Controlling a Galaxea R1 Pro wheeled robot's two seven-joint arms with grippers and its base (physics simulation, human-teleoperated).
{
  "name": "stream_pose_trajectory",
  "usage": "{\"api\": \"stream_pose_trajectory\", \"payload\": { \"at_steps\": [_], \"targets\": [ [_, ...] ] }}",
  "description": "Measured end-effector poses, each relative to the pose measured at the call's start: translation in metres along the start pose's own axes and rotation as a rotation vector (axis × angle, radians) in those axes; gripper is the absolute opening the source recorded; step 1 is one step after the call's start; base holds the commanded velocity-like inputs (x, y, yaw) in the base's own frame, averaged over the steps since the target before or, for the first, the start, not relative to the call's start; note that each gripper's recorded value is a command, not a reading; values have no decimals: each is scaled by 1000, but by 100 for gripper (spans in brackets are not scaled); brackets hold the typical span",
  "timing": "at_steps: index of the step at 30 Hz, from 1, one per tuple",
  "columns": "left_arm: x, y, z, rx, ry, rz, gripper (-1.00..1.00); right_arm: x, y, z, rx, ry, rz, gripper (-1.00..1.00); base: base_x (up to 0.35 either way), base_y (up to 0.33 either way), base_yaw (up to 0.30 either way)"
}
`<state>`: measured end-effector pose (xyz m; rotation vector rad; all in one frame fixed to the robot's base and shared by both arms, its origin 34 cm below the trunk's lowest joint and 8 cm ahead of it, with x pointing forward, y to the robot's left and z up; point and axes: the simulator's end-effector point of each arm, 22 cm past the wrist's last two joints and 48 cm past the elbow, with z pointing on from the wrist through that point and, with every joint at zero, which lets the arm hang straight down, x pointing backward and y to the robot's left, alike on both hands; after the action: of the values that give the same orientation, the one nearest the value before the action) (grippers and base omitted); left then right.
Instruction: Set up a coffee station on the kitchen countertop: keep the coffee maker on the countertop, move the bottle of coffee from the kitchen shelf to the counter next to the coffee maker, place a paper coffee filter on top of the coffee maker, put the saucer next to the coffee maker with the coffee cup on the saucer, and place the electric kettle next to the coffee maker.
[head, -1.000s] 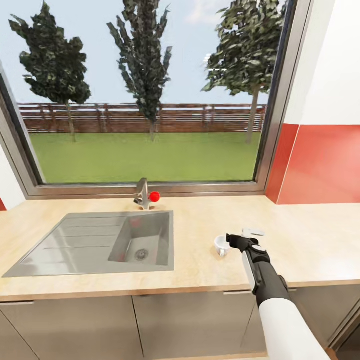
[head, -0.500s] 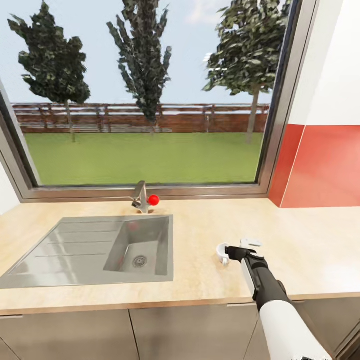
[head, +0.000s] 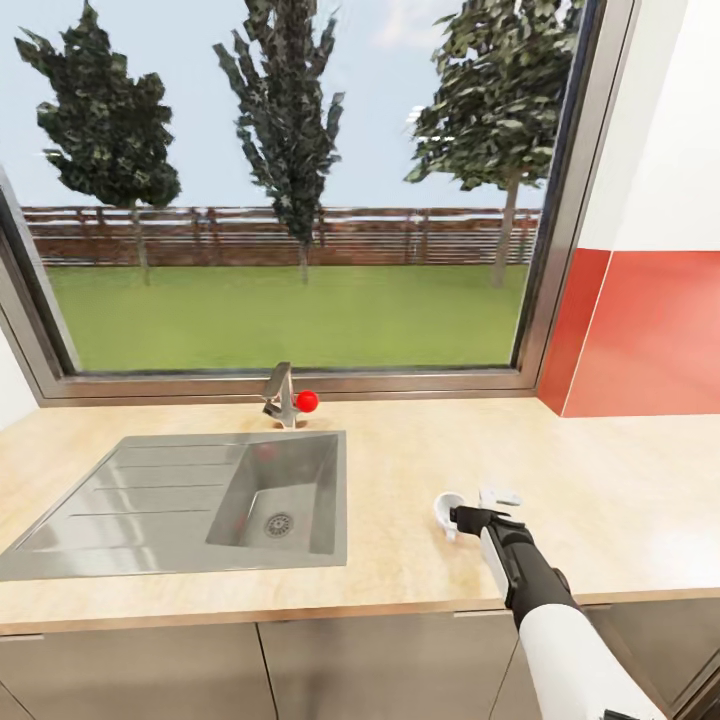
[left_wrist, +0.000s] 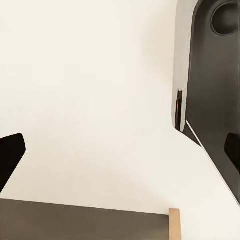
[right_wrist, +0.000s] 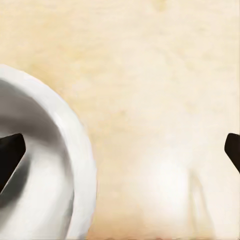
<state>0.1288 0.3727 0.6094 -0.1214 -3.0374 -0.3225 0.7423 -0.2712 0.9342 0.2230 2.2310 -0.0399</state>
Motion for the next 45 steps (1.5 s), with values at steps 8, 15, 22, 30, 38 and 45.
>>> {"api": "stream_pose_trajectory", "payload": {
  "at_steps": [8,15,22,30,38,45],
  "targets": [
    [0,0,0,0,0,0,100,1,0,0,3,2,-1,100,0,0,0],
    [0,0,0,1,-1,0,100,1,0,0,2,2,-1,-100,0,0,0],
    [0,0,0,2,-1,0,100,-1,-2,0,9,-2,-13,-100,0,0,0],
    [0,-2,0,3,-1,0,100,-6,-2,-2,7,-13,-5,-100,0,0,0],
    [0,-1,0,3,-1,0,100,-6,-2,-2,7,-13,-4,-100,0,0,0],
    [-2,0,0,2,-11,-1,100,-6,-2,-2,7,-12,-3,-100,0,0,0]
  ]
}}
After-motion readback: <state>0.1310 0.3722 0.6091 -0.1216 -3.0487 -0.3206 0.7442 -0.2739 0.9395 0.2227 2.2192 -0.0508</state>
